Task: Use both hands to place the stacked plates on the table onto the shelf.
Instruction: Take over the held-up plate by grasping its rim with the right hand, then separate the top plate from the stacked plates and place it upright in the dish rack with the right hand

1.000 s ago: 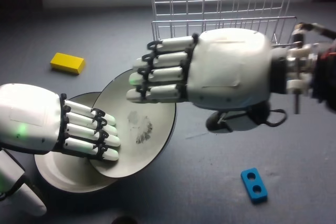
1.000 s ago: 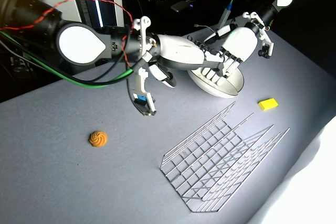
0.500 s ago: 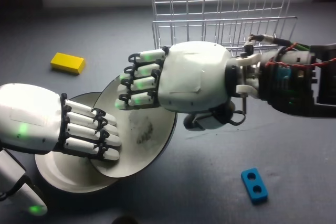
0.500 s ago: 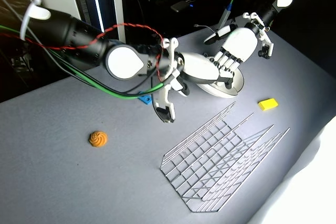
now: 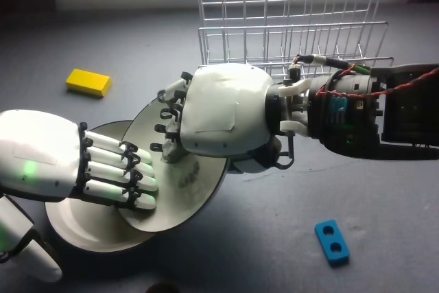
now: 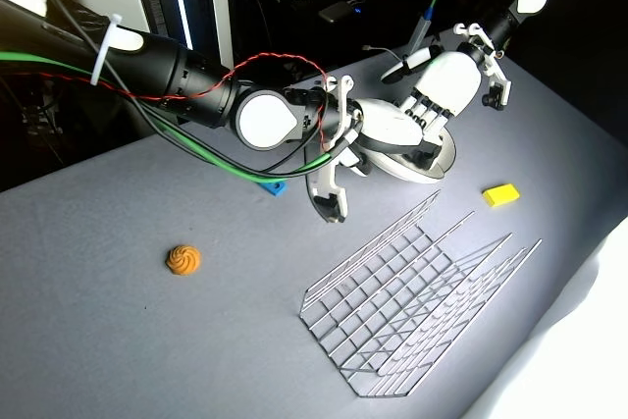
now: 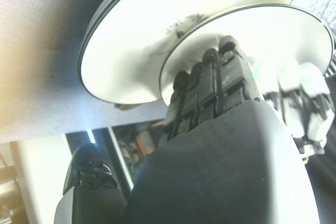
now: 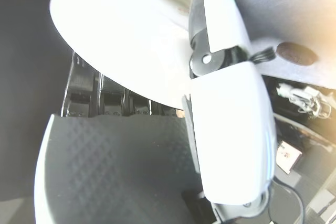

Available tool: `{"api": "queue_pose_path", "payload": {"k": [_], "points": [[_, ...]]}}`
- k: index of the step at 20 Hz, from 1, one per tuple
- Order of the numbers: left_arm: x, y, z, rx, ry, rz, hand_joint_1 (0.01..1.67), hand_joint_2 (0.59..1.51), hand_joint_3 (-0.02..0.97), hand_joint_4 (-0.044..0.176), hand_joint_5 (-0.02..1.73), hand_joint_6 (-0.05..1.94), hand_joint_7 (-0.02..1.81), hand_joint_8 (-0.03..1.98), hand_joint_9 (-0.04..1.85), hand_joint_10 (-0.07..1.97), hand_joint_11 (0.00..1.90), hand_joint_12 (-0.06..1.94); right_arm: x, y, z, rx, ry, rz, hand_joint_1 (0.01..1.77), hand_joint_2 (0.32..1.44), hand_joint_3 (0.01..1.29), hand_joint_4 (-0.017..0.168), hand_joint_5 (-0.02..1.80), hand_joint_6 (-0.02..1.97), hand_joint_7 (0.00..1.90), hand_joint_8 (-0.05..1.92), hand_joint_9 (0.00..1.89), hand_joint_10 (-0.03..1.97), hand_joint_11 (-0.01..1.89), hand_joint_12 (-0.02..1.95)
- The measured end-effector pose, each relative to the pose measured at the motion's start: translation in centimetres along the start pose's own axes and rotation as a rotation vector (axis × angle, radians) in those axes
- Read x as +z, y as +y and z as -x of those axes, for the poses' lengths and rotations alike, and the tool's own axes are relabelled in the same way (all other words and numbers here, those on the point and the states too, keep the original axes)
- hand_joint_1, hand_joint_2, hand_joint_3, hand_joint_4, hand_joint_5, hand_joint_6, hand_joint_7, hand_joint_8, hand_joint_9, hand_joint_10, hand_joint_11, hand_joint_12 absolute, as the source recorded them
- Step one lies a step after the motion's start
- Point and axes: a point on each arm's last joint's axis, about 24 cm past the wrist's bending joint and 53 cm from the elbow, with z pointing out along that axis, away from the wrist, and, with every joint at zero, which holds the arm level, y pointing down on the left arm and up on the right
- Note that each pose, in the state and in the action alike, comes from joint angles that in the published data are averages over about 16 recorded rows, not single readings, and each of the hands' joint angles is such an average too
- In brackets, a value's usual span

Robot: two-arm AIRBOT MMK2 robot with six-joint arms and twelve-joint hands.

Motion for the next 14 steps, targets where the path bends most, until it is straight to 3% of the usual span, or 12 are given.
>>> {"api": "queue_pose_path", "payload": {"k": [8, 14], "points": [[-0.8, 0.4, 1.0, -0.003, -0.023, 0.015, 0.02, 1.087, 0.03, -0.002, 0.02, 0.02, 0.0, -0.01, 0.02, 0.0, 0.01, 0.01, 0.5, 0.9, 0.4, -0.004, -0.022, 0.029, 1.23, 0.95, 0.02, 0.001, 0.85, 0.41, 0.94, 0.25, 1.06, 0.02, 0.83, 0.82], [-2.9, 1.1, 2.7, -0.01, -0.058, 0.056, 0.02, 1.09, 0.027, -0.001, 0.02, 0.01, 0.01, 0.0, 0.02, 0.01, 0.01, 0.01, 0.3, 1.0, 0.7, 0.015, -0.032, 0.035, 1.23, 0.9, 0.02, 0.005, 0.9, 0.53, 1.01, 0.38, 1.18, 0.04, 0.93, 0.8]]}}
